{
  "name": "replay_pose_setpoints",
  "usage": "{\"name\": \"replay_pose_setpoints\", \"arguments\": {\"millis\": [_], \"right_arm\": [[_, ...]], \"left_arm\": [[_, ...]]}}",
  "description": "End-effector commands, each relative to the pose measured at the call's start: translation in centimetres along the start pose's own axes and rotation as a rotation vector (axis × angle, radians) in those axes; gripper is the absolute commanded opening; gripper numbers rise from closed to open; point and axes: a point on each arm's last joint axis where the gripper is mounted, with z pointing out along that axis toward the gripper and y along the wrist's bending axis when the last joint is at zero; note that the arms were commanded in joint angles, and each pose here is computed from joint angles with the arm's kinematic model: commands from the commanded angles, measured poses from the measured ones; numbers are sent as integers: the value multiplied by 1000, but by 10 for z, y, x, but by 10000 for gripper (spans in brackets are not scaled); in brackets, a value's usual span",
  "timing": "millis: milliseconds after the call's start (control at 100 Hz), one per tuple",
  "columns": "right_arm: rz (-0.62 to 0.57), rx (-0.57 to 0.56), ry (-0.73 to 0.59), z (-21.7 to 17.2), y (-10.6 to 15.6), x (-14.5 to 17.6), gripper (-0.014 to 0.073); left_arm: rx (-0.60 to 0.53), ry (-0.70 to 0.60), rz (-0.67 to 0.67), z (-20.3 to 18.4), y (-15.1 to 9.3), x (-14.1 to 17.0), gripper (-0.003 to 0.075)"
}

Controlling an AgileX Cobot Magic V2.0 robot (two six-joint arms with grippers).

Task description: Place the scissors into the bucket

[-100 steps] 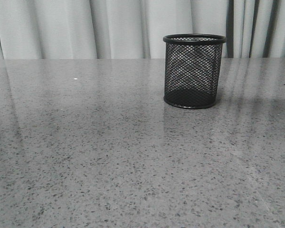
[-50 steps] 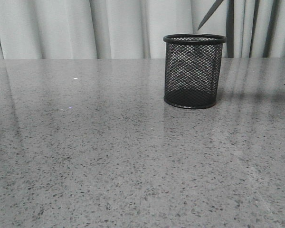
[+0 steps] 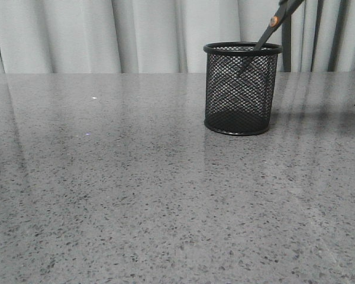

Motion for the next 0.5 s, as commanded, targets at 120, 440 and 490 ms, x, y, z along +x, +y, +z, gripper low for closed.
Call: {"name": "replay_pose_setpoints", "arguments": {"millis": [120, 440, 490], "right_arm": [[-8, -13, -108, -5, 2, -16, 100], [5, 5, -168, -9, -2, -20, 470], [7, 13, -185, -15, -2, -20, 470]], "left_arm": [[-70, -95, -18, -16, 7, -11, 502], [-67, -89, -17, -16, 7, -10, 498], [-65, -87, -17, -16, 7, -10, 489]]}}
